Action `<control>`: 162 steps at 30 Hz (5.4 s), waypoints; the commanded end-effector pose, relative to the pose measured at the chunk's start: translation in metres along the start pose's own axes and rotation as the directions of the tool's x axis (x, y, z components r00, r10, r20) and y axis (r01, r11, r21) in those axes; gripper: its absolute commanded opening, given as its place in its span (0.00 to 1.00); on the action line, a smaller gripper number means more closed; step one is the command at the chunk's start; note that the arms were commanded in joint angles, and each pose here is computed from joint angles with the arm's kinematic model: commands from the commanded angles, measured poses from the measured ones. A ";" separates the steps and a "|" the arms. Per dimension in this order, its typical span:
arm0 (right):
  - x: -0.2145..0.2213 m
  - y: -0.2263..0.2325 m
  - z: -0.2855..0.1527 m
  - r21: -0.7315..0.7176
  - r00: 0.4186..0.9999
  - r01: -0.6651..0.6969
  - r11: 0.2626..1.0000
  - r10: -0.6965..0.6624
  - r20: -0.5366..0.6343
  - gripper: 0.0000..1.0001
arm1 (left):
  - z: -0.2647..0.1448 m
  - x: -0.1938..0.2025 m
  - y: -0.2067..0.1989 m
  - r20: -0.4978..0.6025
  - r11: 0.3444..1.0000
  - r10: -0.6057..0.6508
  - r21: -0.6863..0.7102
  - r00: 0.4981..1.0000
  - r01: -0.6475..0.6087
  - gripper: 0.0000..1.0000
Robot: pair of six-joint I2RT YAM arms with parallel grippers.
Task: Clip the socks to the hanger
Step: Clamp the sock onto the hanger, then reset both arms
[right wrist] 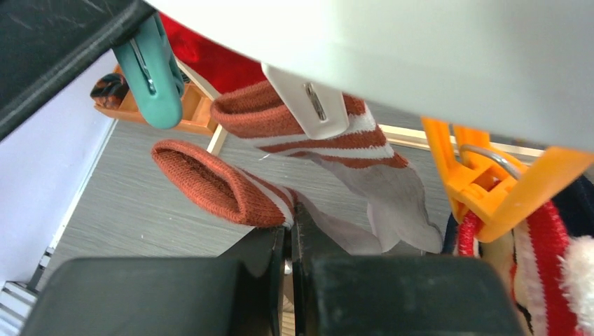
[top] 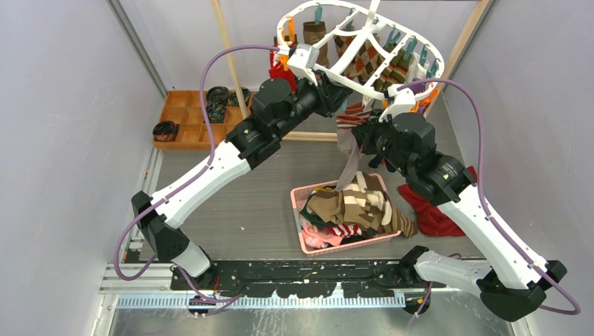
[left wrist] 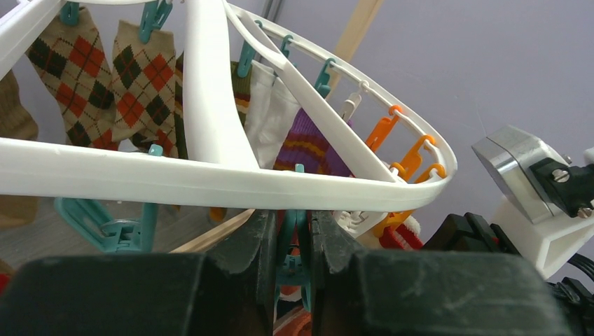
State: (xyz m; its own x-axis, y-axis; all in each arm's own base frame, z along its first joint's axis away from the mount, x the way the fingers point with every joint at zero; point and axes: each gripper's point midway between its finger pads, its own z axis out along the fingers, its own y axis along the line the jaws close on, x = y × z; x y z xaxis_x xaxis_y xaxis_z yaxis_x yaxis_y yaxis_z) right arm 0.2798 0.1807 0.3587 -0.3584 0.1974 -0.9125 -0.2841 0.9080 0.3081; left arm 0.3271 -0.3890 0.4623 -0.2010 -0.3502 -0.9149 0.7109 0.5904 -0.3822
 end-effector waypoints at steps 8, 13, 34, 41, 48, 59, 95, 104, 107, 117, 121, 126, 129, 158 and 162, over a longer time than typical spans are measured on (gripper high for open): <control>-0.032 0.005 -0.010 -0.011 0.989 -0.082 0.997 0.083 0.126 0.01 | -0.009 -0.030 -0.004 0.093 1.000 -0.011 0.005 0.996 0.011 0.00; -0.034 0.006 -0.012 -0.019 0.987 -0.086 0.996 0.087 0.132 0.01 | -0.010 -0.029 -0.003 0.091 1.000 -0.013 0.007 0.996 0.013 0.00; -0.021 0.004 0.004 0.011 0.981 -0.160 0.987 0.158 0.114 0.01 | -0.014 -0.035 -0.003 0.109 0.999 -0.043 0.028 0.993 0.040 0.00; -0.028 0.004 0.004 0.014 0.968 -0.212 0.977 0.208 0.142 0.01 | -0.013 -0.031 -0.001 0.105 0.999 -0.048 0.030 0.993 0.045 0.00; -0.030 0.002 0.004 0.026 0.961 -0.236 0.971 0.230 0.151 0.01 | -0.013 -0.031 -0.002 0.105 0.998 -0.050 0.037 0.993 0.047 0.00; -0.033 0.014 0.004 -0.030 0.960 -0.241 0.970 0.243 0.142 0.01 | -0.012 -0.028 -0.001 0.105 0.998 -0.054 0.039 0.993 0.050 0.00; -0.043 0.020 0.000 -0.080 0.943 -0.270 0.959 0.281 0.182 0.01 | -0.017 -0.034 0.000 0.166 0.997 -0.056 0.062 0.985 0.046 0.34; -0.038 0.019 -0.001 -0.076 0.949 -0.259 0.963 0.269 0.166 0.01 | -0.029 -0.040 -0.004 0.166 0.996 -0.069 0.066 0.984 0.058 0.62; -0.034 0.020 -0.002 -0.081 0.957 -0.238 0.968 0.248 0.150 0.02 | -0.038 -0.041 -0.010 0.150 0.994 -0.071 0.091 0.986 0.058 0.69; -0.019 0.006 -0.029 -0.060 0.991 -0.096 0.994 0.101 0.092 0.61 | -0.105 -0.008 -0.032 -0.062 0.978 -0.064 0.193 0.996 0.075 0.75; -0.011 -0.012 -0.053 -0.019 0.997 -0.019 1.000 0.021 0.078 0.75 | -0.139 0.016 -0.027 -0.154 0.980 -0.019 0.193 0.988 0.049 0.75; 0.008 -0.028 -0.079 -0.006 0.998 0.062 0.998 -0.062 0.025 0.85 | -0.174 0.048 0.001 -0.247 0.994 0.048 0.102 0.968 -0.024 0.78; 0.020 -0.046 -0.096 0.040 0.996 0.088 0.995 -0.088 0.009 0.88 | -0.191 0.074 0.023 -0.326 0.998 0.065 0.037 0.943 -0.056 0.82; 0.062 -0.285 -0.088 0.736 0.898 -0.440 0.514 0.265 0.352 1.00 | -0.215 0.110 0.226 -0.369 0.861 -0.260 -0.506 0.893 0.042 0.98; 0.056 -0.322 -0.077 0.756 0.880 -0.473 0.452 0.280 0.383 1.00 | -0.220 0.110 0.257 -0.348 0.801 -0.287 -0.599 0.892 0.024 1.00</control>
State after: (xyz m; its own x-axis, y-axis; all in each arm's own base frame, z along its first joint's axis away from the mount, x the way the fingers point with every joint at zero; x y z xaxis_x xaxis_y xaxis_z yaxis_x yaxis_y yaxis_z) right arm 0.2399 -0.1193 0.2040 -0.1436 0.5566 -0.8183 0.7896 0.5629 0.2443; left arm 0.3220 -0.1313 0.2205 -0.6560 -0.2031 -0.7270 0.2008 0.8814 -0.4275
